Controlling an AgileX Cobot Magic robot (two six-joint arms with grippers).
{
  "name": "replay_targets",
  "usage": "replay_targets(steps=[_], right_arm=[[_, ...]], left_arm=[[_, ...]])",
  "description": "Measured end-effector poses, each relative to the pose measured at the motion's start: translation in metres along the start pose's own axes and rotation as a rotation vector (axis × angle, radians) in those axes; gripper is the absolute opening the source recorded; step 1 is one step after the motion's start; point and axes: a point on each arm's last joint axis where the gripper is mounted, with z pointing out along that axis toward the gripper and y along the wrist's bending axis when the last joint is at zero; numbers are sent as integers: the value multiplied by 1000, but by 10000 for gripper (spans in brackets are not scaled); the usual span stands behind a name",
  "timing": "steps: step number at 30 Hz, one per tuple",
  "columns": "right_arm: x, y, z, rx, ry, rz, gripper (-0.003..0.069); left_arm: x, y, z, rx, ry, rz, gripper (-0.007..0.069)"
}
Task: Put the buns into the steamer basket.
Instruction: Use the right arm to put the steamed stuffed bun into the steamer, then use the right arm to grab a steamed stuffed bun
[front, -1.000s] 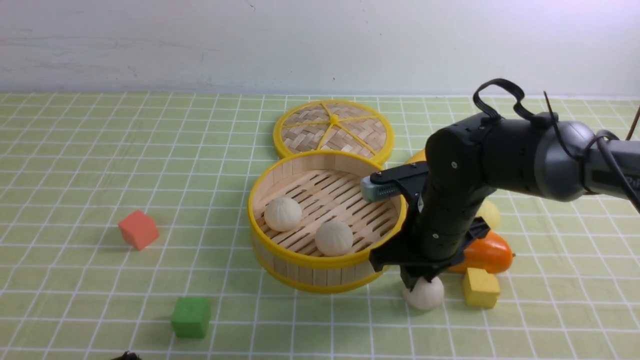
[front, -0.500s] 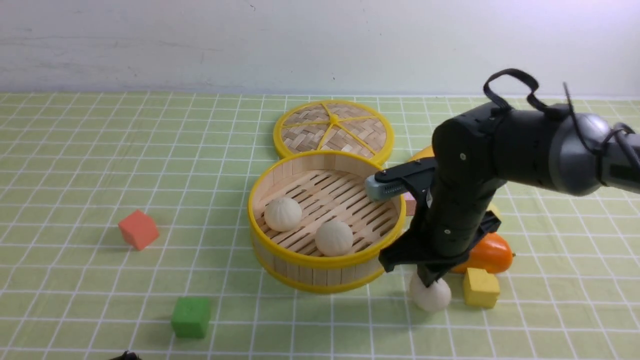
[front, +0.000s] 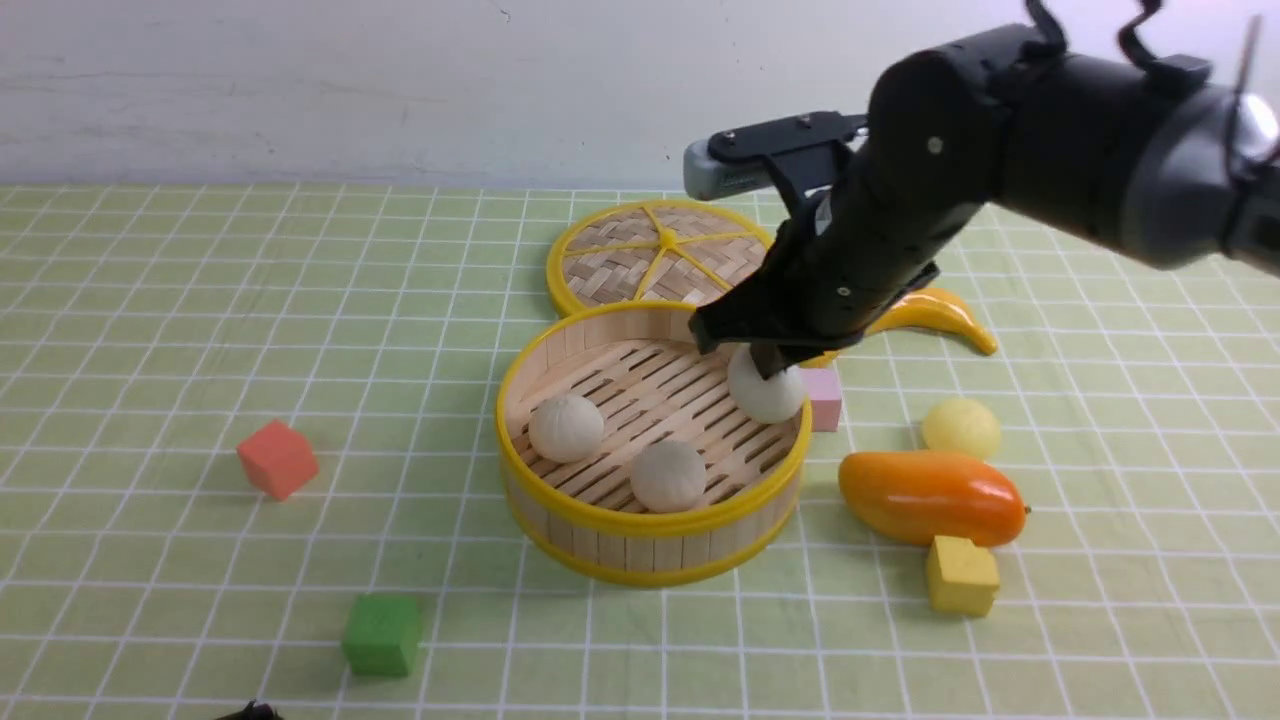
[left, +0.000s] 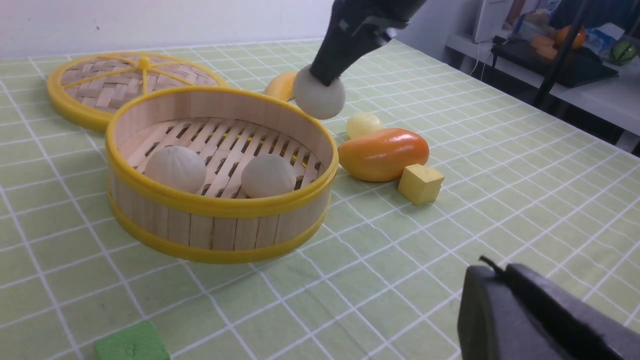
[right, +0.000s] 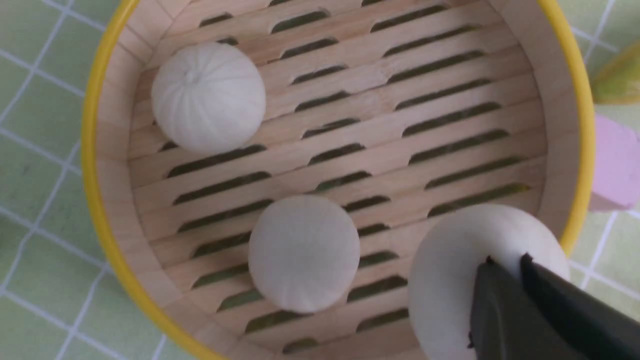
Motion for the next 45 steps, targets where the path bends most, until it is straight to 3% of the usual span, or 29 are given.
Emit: replay_targets(steps=[10,13,17,21,23,28,29,31,35,45], right_arm=[[4,-2,58,18,107,-7,44],[6,-3,66,19,115,0,108],[0,-2,57,19,100,52,315],[-14,0,16,14,63,51,465],[-21,0,-15,23,18,31,486],[-21,-34,-78,149,-34,62,421],[-13,-58,-84,196,3,139,360],[4,-88,-73,225,83,238,292],[32,-118,-35,197,188,360,223],[40,-136,22,169,140,408,281]], left_arm=[[0,0,0,1,-4,0,32],[0,0,0,1,-4,0,36],[0,0,0,0,-5,5,39],[-1,0,0,0,-6,6,40],[0,0,0,0,-5,7,41],[0,0,0,-1,-3,7,46],[0,0,0,-1,-3,7,48],[0,0,0,-1,-3,7,50],[0,0,0,-1,-2,8,50],[0,0,0,-1,-3,8,57]])
